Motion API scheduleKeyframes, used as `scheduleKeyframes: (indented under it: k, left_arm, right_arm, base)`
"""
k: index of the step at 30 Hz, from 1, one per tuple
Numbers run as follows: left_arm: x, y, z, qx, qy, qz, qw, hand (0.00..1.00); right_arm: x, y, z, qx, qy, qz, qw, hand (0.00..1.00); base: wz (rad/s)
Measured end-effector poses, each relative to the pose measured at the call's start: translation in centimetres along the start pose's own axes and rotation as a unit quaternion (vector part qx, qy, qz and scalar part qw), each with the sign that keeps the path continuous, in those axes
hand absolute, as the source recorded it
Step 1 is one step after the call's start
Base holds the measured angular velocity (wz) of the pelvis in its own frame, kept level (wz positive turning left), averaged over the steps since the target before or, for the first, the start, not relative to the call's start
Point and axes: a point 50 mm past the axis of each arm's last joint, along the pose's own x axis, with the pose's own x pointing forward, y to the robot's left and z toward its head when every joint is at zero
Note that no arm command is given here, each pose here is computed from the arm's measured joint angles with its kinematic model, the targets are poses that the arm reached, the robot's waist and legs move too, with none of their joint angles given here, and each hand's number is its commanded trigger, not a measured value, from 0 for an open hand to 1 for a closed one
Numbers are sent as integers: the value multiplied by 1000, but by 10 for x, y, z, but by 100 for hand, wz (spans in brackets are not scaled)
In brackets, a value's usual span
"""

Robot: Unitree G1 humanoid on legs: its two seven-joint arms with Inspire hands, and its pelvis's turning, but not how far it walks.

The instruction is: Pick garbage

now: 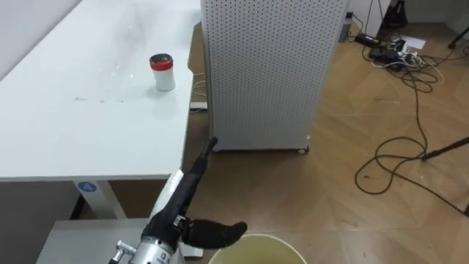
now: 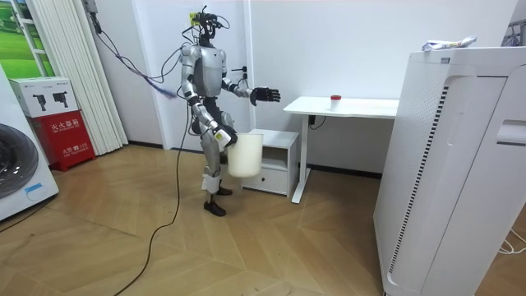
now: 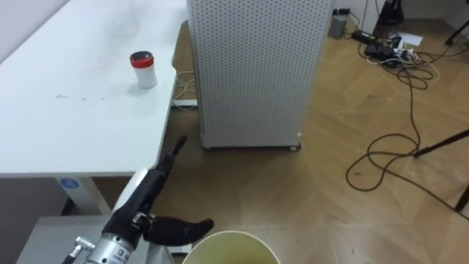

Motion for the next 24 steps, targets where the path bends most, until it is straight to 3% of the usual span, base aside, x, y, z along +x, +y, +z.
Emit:
scheduleKeyframes:
  k: [9,14,24]
  left_arm:
    - [-17,33,-6,6,16,127,992,0]
    - [-25,55,-8,14,16,223,975,0]
    - [-30,62,-8,16,15,281,960,0]
  right_arm:
    - [-4,1,6,-4,-25,0,1000,100]
    - [-9,-7,0,7,-19,-21,1000,100]
    - [-13,-8,-8,-1,-2,-21,1000,100]
  base:
    - [-11]
    - [-7]
    - [-3]
